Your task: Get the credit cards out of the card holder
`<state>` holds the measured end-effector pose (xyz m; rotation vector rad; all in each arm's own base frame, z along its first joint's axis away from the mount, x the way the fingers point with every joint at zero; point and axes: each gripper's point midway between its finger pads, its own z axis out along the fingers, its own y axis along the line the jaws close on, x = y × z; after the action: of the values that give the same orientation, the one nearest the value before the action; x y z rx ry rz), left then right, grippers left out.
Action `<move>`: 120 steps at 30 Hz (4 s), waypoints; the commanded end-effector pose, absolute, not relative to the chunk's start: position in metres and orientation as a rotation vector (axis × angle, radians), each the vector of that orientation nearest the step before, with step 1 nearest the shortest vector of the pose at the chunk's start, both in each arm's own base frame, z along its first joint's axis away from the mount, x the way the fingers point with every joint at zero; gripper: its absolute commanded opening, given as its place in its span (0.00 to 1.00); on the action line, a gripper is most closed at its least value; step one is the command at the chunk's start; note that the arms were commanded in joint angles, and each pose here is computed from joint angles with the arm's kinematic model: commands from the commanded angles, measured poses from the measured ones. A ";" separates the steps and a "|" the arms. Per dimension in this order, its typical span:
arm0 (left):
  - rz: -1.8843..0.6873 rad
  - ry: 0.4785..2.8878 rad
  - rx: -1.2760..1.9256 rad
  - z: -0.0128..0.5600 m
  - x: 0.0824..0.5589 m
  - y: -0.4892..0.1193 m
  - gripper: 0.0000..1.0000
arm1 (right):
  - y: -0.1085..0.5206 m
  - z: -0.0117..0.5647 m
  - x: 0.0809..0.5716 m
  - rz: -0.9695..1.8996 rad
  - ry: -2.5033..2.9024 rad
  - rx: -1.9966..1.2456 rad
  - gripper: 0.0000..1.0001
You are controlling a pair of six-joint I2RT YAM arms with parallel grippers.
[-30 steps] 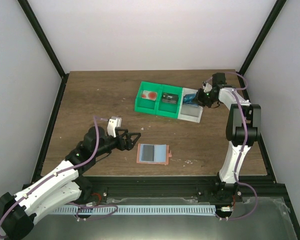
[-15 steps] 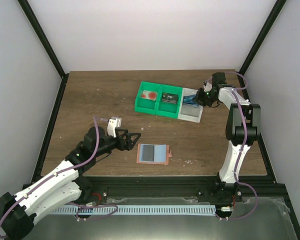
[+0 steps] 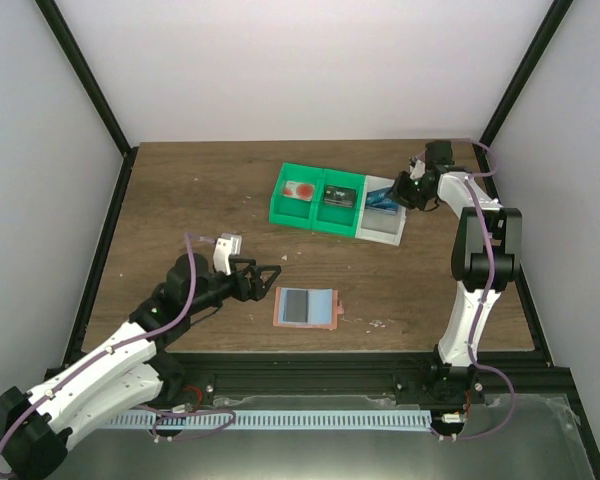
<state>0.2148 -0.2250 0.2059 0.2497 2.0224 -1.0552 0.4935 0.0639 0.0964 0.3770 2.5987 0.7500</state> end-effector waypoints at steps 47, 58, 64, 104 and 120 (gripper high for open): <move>-1.460 2.331 0.029 0.094 0.189 -0.260 0.97 | 0.243 0.156 0.261 1.016 2.526 -0.012 0.39; -1.524 2.335 0.003 0.086 0.184 -0.262 0.96 | 0.289 0.104 0.215 1.036 2.661 -0.116 0.38; -1.534 2.320 0.002 0.090 0.184 -0.262 0.96 | 0.307 0.081 0.200 0.940 2.730 -0.192 0.37; -1.551 2.292 -0.015 0.096 0.183 -0.260 0.96 | 0.289 0.011 0.193 0.746 2.849 -0.192 0.00; -1.621 2.272 -0.008 0.099 0.185 -0.269 0.96 | 0.287 0.005 0.188 0.769 2.853 -0.193 0.00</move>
<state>0.1837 -0.2654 0.0933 -0.0333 2.3076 -1.5873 0.1965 0.2979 0.0215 -0.1986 2.8053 0.8375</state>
